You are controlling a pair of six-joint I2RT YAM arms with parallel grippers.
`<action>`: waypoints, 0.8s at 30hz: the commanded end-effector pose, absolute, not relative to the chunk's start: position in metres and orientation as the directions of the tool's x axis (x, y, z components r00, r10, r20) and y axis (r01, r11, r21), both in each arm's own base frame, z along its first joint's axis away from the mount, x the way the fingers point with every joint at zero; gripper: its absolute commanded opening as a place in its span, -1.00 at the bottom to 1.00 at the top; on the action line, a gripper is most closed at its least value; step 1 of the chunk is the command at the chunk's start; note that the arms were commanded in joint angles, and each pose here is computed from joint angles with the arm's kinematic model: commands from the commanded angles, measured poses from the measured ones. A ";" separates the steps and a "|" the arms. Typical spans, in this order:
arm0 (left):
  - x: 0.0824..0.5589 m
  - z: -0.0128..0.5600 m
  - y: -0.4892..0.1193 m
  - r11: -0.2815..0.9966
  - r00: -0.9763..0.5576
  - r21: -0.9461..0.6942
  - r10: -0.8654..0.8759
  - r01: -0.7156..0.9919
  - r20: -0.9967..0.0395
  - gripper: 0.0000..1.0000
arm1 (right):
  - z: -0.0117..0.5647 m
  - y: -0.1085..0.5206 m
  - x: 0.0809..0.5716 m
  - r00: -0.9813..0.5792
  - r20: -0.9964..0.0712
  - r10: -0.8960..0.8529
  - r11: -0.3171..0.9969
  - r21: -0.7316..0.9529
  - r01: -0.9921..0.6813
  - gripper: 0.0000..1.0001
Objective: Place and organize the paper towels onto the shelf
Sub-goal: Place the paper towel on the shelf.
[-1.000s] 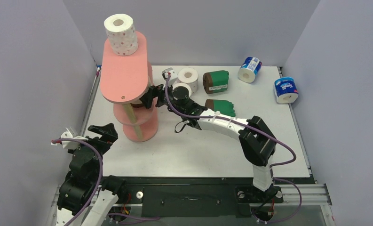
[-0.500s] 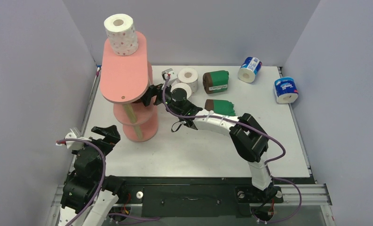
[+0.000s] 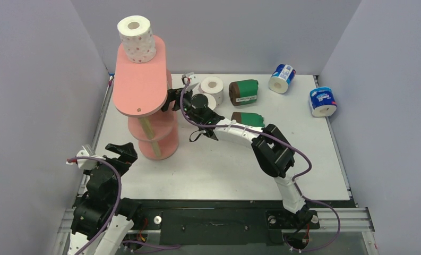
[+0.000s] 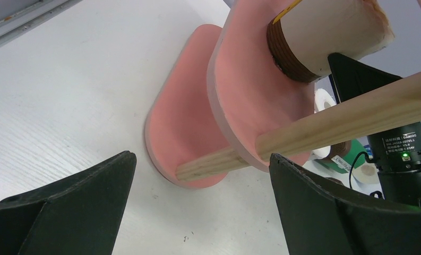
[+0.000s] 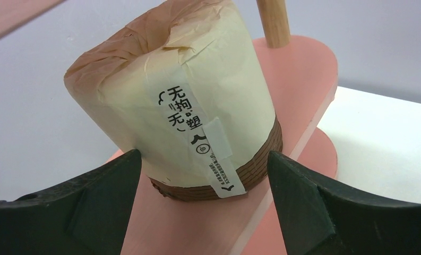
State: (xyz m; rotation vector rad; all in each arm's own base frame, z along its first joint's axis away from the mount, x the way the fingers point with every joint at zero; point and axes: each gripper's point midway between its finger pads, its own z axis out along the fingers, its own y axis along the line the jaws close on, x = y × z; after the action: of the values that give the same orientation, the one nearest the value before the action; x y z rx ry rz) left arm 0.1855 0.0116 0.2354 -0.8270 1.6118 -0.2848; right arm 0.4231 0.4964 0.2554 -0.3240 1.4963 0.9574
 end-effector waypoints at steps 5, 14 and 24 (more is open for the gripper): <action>0.192 0.244 0.007 0.693 0.024 -0.647 -0.676 -0.319 -0.736 0.93 | 0.288 0.499 0.443 -0.120 -0.914 0.388 0.615 0.354 -0.705 0.67; 0.193 0.242 0.006 0.693 0.021 -0.646 -0.676 -0.321 -0.736 0.93 | 0.290 0.504 0.455 -0.126 -0.911 0.394 0.616 0.363 -0.699 0.67; 0.194 0.239 0.006 0.695 0.015 -0.641 -0.674 -0.326 -0.739 0.93 | 0.285 0.504 0.465 -0.125 -0.911 0.393 0.628 0.365 -0.687 0.67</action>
State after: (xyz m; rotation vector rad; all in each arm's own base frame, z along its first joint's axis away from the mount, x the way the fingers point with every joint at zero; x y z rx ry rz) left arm 0.1879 0.0098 0.2309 -0.8314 1.6174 -0.2895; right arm 0.4528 0.5066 0.2591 -0.3068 1.4929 0.9351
